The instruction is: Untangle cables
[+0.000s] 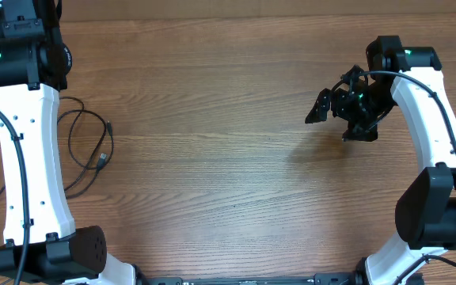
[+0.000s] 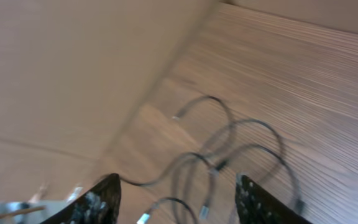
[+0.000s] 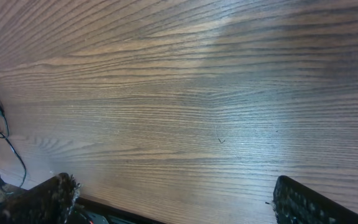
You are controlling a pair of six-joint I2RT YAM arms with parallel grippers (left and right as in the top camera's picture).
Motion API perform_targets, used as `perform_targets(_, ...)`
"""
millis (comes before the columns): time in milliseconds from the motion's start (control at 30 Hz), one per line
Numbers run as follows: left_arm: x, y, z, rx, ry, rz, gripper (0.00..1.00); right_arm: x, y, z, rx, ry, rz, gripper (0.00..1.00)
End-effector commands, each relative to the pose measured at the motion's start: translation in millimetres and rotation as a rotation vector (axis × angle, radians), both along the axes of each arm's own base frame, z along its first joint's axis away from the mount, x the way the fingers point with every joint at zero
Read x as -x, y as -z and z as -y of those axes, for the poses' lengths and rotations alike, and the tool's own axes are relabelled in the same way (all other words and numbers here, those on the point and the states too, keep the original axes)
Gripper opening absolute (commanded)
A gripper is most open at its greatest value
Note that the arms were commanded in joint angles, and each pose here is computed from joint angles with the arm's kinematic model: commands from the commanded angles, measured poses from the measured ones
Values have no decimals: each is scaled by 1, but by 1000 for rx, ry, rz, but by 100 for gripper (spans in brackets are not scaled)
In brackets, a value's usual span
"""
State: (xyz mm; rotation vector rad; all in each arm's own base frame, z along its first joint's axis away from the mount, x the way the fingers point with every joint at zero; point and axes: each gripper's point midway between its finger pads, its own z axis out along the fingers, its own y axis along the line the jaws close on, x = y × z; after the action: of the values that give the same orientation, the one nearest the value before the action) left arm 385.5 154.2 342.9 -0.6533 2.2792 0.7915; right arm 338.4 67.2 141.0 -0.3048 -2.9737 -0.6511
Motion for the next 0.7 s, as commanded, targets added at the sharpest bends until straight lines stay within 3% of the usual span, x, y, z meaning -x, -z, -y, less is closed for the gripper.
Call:
perform_targets(0,-19,23,41,245,173,16,67,-1,-7,0,3,-6,31,100)
perform_targets(333,-29,37,162,784,653,9,74,-9,-7,0,2,3,62,100)
perform_targets(567,-28,58,213,801,853,-119,79,-39,-10,-9,-4,26,179,100)
perform_targets(667,-25,84,227,772,843,-233,89,-55,-6,-4,107,3,255,100)
